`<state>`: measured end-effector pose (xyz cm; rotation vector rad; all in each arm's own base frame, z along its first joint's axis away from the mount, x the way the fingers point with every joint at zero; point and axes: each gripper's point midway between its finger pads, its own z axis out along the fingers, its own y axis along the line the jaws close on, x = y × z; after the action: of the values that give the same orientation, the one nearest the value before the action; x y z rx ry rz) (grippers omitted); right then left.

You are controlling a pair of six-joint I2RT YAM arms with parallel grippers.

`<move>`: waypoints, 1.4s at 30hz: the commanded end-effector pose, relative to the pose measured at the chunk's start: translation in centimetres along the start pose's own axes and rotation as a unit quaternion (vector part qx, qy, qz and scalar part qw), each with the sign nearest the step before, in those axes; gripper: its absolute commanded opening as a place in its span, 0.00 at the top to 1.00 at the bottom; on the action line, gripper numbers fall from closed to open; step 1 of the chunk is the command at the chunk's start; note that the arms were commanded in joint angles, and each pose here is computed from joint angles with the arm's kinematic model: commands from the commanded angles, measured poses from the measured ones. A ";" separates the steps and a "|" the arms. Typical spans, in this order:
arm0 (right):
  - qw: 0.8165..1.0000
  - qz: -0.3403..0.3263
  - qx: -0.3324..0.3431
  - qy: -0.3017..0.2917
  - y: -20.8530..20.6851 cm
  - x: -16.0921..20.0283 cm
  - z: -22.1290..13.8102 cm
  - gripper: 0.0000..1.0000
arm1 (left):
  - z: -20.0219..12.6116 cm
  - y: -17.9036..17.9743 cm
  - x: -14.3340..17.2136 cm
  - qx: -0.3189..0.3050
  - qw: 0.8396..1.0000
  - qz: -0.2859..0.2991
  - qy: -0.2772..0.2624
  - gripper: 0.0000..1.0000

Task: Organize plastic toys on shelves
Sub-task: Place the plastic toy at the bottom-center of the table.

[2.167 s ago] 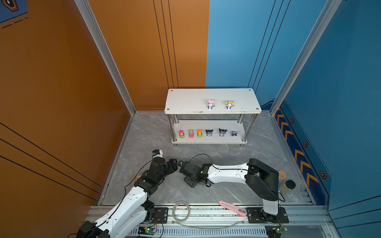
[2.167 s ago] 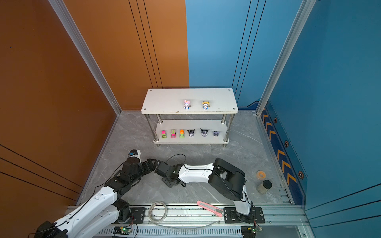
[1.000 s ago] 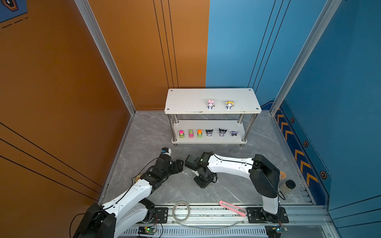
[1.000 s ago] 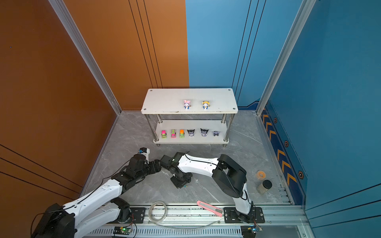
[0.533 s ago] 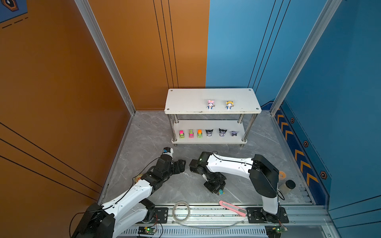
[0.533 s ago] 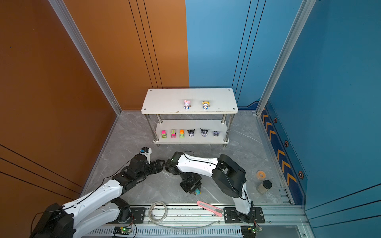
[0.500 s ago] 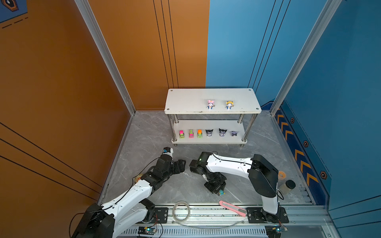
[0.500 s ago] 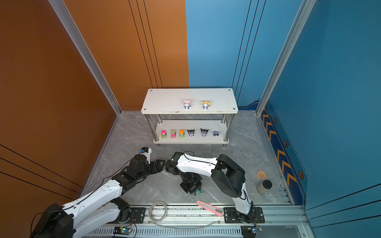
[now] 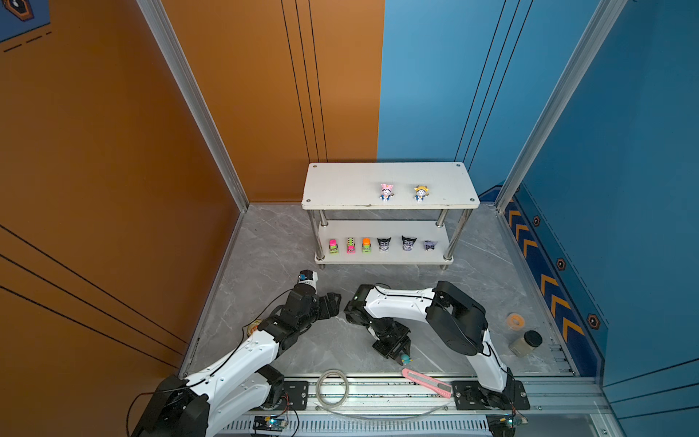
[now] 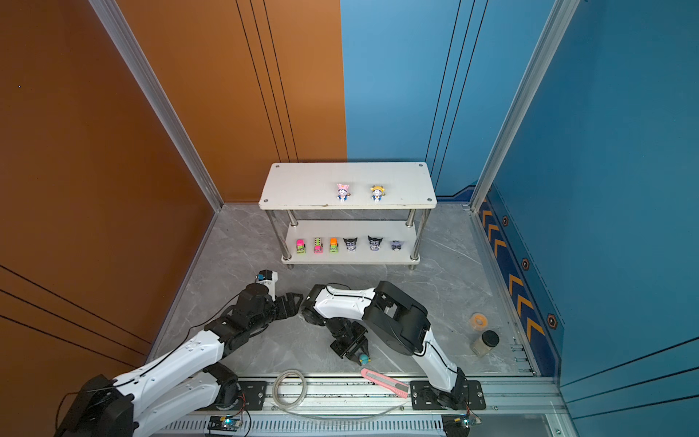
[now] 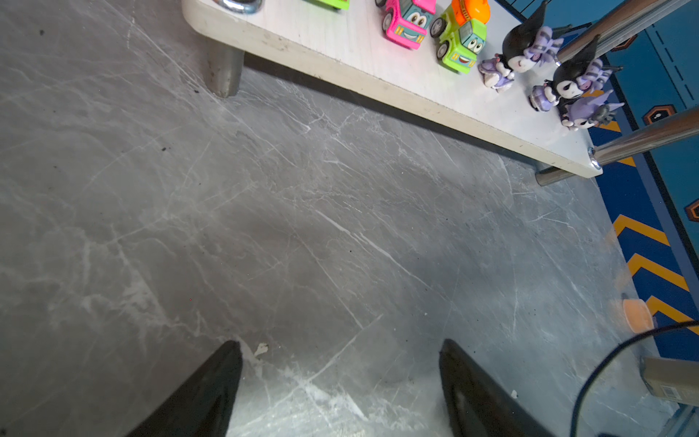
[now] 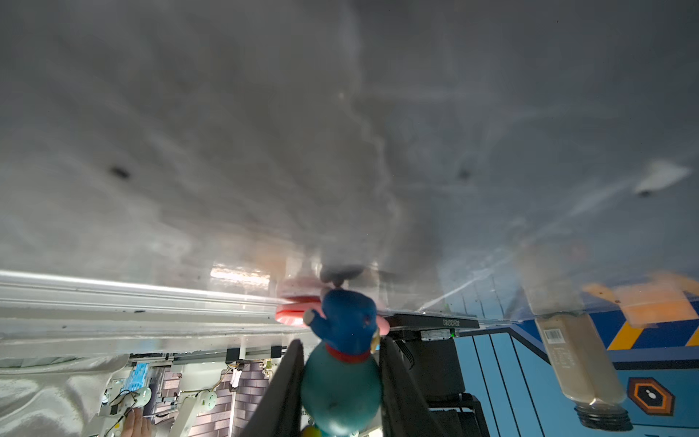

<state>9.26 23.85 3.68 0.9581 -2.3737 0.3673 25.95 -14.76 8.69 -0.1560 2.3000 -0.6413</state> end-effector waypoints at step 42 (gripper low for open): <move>0.925 0.135 -0.109 -0.338 -0.8 -5.7 -3.7 0.55 | 0.2 -2.1 0.2 0.009 0.999 0.031 0.011 0.15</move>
<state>14.28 27.04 3.53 0.7911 -3.0642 -0.0664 25.32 -16.49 8.12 -0.0871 2.3375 -0.6470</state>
